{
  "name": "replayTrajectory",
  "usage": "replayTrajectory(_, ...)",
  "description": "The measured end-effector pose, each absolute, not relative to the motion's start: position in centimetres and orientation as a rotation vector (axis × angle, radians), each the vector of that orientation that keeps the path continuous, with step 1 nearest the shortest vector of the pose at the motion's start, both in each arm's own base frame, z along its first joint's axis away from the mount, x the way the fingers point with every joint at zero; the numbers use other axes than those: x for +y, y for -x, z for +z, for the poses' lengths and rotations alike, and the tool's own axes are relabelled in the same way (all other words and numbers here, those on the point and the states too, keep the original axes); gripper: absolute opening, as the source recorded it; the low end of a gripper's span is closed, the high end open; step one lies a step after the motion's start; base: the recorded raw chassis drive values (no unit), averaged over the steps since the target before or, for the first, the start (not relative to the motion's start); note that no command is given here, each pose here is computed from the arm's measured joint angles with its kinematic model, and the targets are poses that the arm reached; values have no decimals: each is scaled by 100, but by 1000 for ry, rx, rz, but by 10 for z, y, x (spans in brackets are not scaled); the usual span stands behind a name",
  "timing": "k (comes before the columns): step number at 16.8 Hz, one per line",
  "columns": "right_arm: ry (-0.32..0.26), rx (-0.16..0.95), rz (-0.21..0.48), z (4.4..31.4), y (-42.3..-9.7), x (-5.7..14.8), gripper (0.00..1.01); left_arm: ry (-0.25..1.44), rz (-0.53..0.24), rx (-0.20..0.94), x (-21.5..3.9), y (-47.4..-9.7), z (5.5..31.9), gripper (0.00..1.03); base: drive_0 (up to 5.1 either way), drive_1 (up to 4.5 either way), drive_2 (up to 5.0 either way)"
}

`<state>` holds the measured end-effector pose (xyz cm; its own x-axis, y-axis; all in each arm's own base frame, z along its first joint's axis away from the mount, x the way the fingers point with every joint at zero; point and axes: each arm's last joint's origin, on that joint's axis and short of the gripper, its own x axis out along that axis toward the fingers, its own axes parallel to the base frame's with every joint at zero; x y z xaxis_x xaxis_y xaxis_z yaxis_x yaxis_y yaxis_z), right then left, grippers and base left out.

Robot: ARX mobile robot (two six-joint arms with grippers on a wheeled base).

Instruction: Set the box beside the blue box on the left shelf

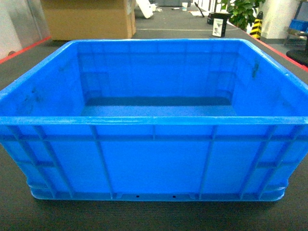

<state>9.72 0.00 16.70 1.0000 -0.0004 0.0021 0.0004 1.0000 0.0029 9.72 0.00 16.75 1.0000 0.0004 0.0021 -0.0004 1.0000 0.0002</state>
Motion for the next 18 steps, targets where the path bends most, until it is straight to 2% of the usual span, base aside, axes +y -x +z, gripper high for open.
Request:
replayTrajectory(7, -3, -2, 0, 167, -97, 0, 98, 0, 0, -1, 0, -97, 167, 98, 0, 0, 0)
replayTrajectory(8, -3, -2, -1, 167, -97, 0, 98, -5, 58, 148, -2, -98, 164, 98, 0, 0, 0)
replayTrajectory(9, 1, 48, -63, 165, -97, 0, 98, -20, 99, 236, -4, -101, 166, 98, 0, 0, 0)
replayTrajectory(10, 20, 142, -170, 164, -102, 6, 98, -21, 134, 237, -5, -104, 167, 98, 0, 0, 0)
replayTrajectory(11, 25, 147, -261, 168, -108, 7, 98, -13, 145, 200, -4, -108, 175, 98, 0, 0, 0)
replayTrajectory(12, 9, 105, -317, 184, -115, 7, 98, -2, 155, 141, -3, -114, 193, 98, 0, 0, 0)
replayTrajectory(14, -20, 60, -275, 227, -144, 10, 98, 7, 133, 62, -7, -138, 227, 98, 0, 0, 0)
replayTrajectory(16, -51, 169, -192, 246, -188, 15, 98, -20, 83, 66, -18, -177, 255, 98, 0, 0, 0)
replayTrajectory(18, -91, 303, -75, 256, -233, 25, 98, -40, 88, 161, -27, -217, 259, 98, 0, 0, 0)
